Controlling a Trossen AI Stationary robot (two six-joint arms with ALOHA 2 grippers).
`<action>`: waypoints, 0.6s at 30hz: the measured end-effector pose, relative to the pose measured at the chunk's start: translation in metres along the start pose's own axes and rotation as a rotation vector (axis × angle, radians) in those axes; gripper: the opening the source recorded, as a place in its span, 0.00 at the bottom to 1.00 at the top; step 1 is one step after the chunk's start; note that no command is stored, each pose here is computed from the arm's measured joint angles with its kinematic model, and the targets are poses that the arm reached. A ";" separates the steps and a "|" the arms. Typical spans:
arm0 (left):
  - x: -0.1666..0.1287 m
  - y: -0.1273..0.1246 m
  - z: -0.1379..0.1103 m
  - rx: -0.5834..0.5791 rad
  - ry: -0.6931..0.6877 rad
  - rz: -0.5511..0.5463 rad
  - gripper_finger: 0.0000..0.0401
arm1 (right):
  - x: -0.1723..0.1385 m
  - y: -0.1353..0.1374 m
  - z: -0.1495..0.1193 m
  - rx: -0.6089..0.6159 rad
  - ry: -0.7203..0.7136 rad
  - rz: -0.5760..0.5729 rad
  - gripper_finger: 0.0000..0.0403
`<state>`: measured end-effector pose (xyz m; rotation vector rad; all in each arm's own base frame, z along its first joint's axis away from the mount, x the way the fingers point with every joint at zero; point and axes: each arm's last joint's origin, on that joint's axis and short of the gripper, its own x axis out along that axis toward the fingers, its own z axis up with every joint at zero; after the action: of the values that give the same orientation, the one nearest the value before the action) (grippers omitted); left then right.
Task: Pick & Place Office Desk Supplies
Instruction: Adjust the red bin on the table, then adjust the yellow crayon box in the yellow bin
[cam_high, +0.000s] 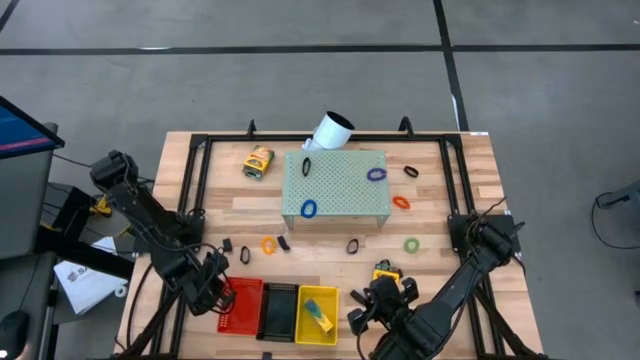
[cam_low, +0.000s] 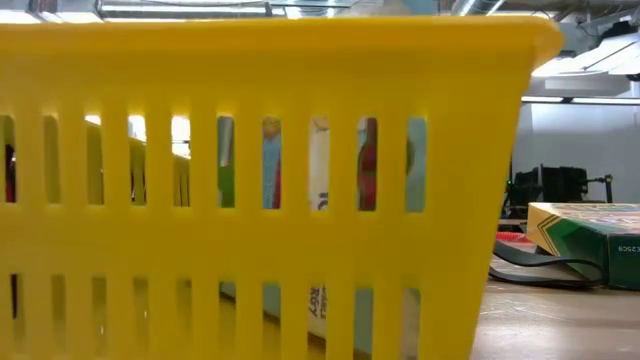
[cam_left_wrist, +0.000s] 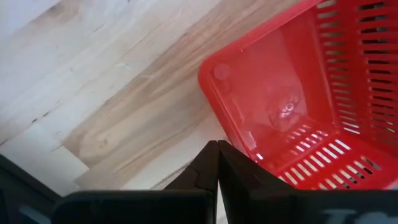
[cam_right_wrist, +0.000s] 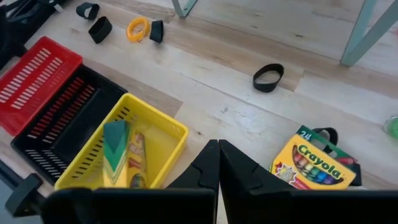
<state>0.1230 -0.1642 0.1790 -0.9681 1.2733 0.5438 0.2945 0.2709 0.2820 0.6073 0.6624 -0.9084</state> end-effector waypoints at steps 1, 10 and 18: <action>0.000 0.000 0.000 -0.002 0.004 -0.004 0.00 | 0.001 0.000 0.001 0.001 -0.002 -0.005 0.00; -0.011 -0.010 -0.010 0.056 0.070 -0.047 0.00 | 0.000 -0.001 0.000 0.007 -0.004 -0.006 0.00; -0.014 -0.010 -0.014 0.054 0.088 -0.061 0.00 | 0.001 -0.001 0.002 -0.001 -0.023 -0.005 0.00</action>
<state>0.1199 -0.1794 0.1952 -0.9910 1.3260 0.4212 0.2946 0.2688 0.2825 0.5934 0.6437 -0.9183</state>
